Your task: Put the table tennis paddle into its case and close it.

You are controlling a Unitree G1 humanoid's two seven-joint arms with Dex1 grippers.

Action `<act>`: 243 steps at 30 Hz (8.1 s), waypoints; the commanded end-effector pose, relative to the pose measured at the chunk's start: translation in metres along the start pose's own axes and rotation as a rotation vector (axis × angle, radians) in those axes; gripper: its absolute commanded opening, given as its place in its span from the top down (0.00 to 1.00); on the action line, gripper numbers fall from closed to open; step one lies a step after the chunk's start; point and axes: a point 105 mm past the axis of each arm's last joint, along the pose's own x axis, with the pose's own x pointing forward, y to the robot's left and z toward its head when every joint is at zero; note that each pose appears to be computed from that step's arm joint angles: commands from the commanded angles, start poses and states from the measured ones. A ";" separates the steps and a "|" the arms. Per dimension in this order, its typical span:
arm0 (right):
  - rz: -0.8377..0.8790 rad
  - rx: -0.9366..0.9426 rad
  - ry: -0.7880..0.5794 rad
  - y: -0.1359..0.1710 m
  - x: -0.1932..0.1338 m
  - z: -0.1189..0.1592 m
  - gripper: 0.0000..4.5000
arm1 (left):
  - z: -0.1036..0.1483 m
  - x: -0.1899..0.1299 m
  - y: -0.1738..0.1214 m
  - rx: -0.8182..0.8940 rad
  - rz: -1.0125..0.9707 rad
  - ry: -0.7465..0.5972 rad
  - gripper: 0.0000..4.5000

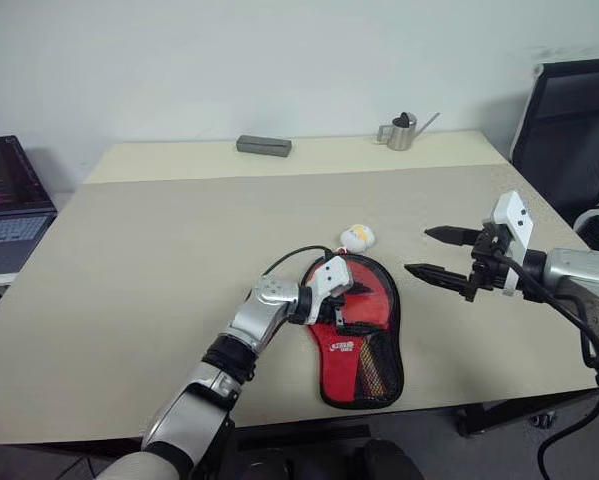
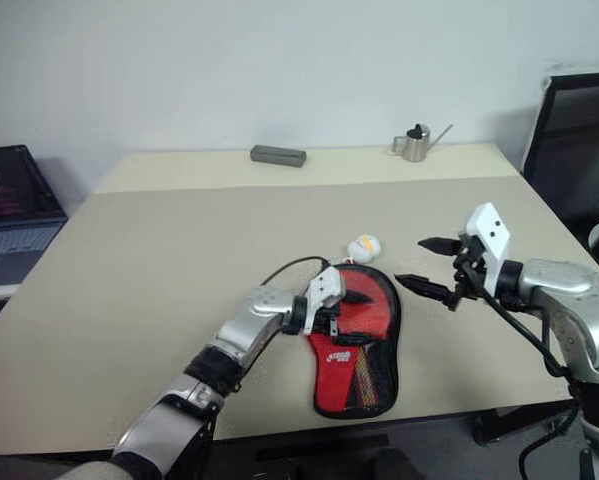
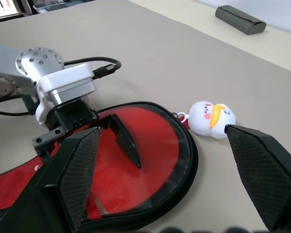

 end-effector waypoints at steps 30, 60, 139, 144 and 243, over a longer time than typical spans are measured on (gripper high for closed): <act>-0.083 0.003 -0.095 -0.025 0.036 0.031 0.00 | -0.108 -0.029 -0.047 -0.256 -0.095 0.298 0.01; -0.343 0.242 0.121 -0.064 0.186 -0.023 0.00 | -0.116 -0.030 -0.048 -0.285 -0.040 0.281 0.01; -0.452 0.030 0.322 -0.105 0.130 -0.061 1.00 | -0.137 -0.031 -0.059 -0.366 -0.015 0.310 0.00; -0.434 0.000 0.360 -0.112 0.106 -0.068 1.00 | -0.135 -0.029 -0.057 -0.364 -0.016 0.306 0.00; -0.258 0.422 0.503 0.003 -0.010 -0.120 0.22 | -0.132 -0.019 -0.049 -0.320 -0.045 0.322 0.00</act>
